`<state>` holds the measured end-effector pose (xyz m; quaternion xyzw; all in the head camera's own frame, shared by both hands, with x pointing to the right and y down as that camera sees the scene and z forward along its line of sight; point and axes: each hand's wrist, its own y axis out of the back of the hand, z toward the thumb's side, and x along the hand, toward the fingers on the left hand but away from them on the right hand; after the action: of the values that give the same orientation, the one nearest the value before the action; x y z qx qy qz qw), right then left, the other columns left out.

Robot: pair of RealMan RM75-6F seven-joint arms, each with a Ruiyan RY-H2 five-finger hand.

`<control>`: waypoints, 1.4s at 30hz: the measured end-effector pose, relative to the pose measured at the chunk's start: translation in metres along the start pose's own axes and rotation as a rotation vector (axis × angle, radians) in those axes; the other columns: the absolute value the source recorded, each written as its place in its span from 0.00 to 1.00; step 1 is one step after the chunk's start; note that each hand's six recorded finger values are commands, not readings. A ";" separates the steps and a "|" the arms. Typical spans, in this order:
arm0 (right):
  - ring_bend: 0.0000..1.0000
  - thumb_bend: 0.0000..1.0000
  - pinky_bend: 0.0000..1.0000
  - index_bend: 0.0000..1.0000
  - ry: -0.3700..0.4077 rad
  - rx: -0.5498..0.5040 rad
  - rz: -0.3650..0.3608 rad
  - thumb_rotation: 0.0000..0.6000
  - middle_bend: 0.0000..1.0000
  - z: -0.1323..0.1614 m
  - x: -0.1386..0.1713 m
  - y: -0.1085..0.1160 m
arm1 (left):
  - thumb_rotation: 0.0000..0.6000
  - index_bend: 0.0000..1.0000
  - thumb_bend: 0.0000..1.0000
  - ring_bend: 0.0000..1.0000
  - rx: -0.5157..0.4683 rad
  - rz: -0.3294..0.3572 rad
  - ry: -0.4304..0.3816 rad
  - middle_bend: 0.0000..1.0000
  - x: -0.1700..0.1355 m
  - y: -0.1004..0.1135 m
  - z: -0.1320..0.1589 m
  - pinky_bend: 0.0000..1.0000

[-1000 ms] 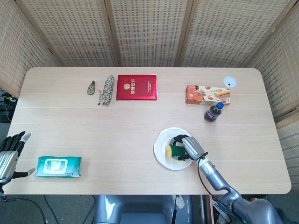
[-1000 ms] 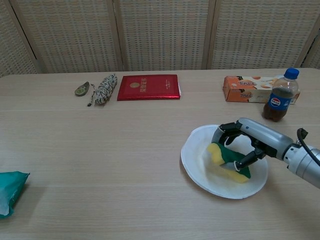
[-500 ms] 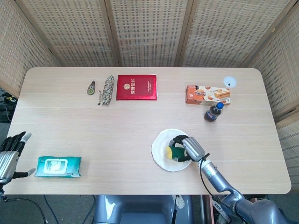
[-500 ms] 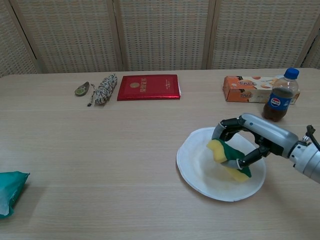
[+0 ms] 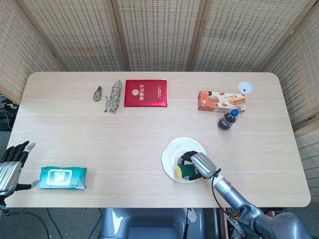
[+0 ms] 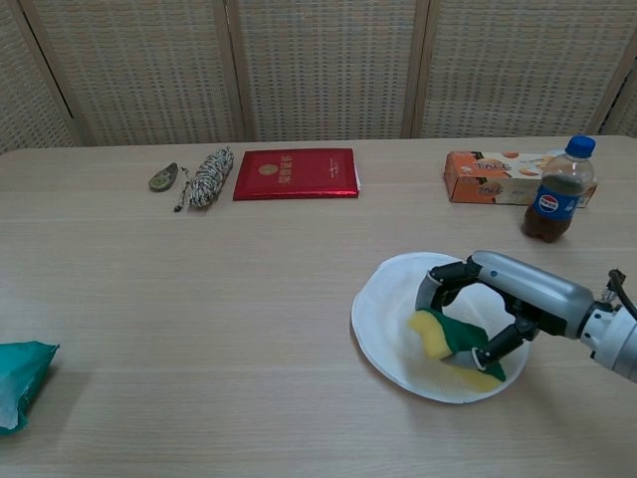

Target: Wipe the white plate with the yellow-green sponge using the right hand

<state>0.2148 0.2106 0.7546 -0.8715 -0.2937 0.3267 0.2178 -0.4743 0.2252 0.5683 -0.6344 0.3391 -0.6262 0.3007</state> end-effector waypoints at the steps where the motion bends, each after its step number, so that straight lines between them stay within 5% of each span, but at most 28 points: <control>1: 0.32 0.30 0.30 0.45 -0.004 0.007 0.003 1.00 0.53 -0.001 -0.001 -0.001 | 1.00 0.00 0.00 0.00 0.000 -0.001 0.000 0.00 0.000 0.000 0.000 0.00; 19: 0.32 0.30 0.30 0.45 -0.045 0.061 0.038 1.00 0.53 -0.016 -0.002 -0.017 | 1.00 0.00 0.00 0.00 -0.003 -0.003 0.000 0.00 0.000 0.000 0.000 0.00; 35: 0.32 0.30 0.30 0.45 0.046 0.017 -0.084 1.00 0.53 0.012 -0.014 0.014 | 1.00 0.00 0.00 0.00 -0.005 -0.001 -0.003 0.00 -0.001 0.001 -0.001 0.00; 42: 0.32 0.30 0.30 0.45 0.022 0.055 -0.026 1.00 0.53 0.008 -0.015 0.001 | 1.00 0.00 0.00 0.00 -0.005 -0.002 -0.001 0.00 -0.001 0.001 -0.001 0.00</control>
<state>0.2003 0.2018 0.7549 -0.8648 -0.2938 0.3222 0.2490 -0.4754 0.2256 0.5675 -0.6360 0.3399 -0.6252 0.2986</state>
